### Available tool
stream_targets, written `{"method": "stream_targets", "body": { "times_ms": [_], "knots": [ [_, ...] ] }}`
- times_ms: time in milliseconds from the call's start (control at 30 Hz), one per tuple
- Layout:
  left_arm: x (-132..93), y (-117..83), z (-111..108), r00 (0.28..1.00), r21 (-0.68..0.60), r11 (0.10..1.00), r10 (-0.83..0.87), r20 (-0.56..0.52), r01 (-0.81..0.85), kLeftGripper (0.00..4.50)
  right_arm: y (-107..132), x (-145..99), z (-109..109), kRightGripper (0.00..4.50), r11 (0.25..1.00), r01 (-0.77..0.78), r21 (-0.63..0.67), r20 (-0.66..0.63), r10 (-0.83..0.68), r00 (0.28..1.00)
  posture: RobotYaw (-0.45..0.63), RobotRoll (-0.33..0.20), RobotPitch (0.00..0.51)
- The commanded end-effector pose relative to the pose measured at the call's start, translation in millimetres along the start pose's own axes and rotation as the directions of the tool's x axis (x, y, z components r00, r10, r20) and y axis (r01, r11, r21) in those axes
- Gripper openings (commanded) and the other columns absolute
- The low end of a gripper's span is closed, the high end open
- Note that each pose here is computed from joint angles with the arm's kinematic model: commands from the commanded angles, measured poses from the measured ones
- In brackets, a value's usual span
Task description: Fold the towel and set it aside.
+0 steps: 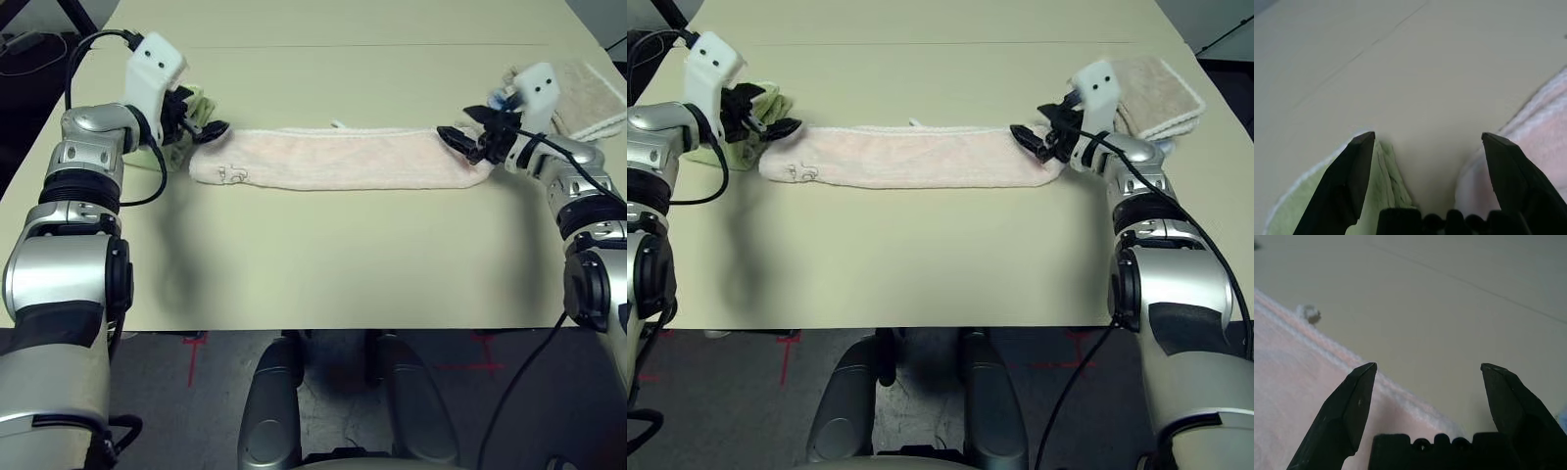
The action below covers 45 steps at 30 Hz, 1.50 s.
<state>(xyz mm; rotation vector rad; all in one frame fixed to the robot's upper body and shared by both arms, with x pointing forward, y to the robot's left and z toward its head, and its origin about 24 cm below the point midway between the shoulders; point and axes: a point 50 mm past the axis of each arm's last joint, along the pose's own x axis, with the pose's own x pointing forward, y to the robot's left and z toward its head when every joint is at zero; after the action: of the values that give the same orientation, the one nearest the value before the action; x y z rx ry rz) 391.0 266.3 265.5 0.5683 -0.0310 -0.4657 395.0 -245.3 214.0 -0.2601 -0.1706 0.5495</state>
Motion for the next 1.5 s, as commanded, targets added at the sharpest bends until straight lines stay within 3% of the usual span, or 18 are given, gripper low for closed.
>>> {"method": "stream_targets", "body": {
  "times_ms": [33, 133, 300, 467, 700, 900, 1167, 1500],
  "knots": [
    [-4.7, -1.9, 9.9, 0.994, -0.039, 0.998, -0.041, 0.097, 0.045, 4.5, -10.0, -11.0, 12.6, 4.47, 1.0, -0.01, 0.014, 0.095, 0.009, 0.995, 0.02, 0.0, 0.269],
    [-10.5, -8.1, 16.6, 0.98, -0.079, 0.988, -0.119, 0.158, 0.132, 4.5, -11.5, -16.2, 15.8, 4.47, 0.997, -0.061, 0.051, 0.139, 0.053, 0.989, 0.02, 0.0, 0.266],
    [-23.8, -39.2, 15.9, 0.914, -0.172, 0.919, -0.304, 0.269, 0.356, 4.5, -3.2, -20.4, 6.7, 4.47, 0.975, -0.175, 0.135, 0.16, 0.152, 0.975, 0.03, 0.0, 0.259],
    [-28.9, -58.7, 7.3, 0.89, -0.167, 0.896, -0.357, 0.284, 0.412, 4.5, 5.4, -19.4, -4.7, 4.47, 0.969, -0.184, 0.163, 0.154, 0.159, 0.975, 0.03, 0.0, 0.259],
    [-29.7, -73.1, -25.5, 0.897, -0.165, 0.893, -0.381, 0.223, 0.42, 4.5, 17.1, -15.6, -14.5, 4.47, 0.964, -0.201, 0.172, 0.147, 0.176, 0.973, 0.03, 0.0, 0.257],
    [-34.4, -78.0, -49.7, 0.902, -0.152, 0.891, -0.408, 0.143, 0.428, 4.5, 23.8, -15.3, -19.6, 4.47, 0.961, -0.205, 0.186, 0.146, 0.18, 0.973, 0.02, 0.0, 0.259],
    [-36.2, -73.5, -56.9, 0.885, -0.107, 0.879, -0.456, 0.099, 0.465, 4.5, 22.7, -23.4, -18.0, 4.47, 0.956, -0.189, 0.226, 0.163, 0.154, 0.975, 0.01, 0.0, 0.261],
    [-36.8, -69.1, -57.6, 0.876, -0.098, 0.871, -0.475, 0.089, 0.482, 4.5, 31.2, -55.7, -22.0, 4.47, 0.838, -0.122, 0.532, 0.168, 0.037, 0.985, 0.0, 0.0, 0.263]
  ]
}}
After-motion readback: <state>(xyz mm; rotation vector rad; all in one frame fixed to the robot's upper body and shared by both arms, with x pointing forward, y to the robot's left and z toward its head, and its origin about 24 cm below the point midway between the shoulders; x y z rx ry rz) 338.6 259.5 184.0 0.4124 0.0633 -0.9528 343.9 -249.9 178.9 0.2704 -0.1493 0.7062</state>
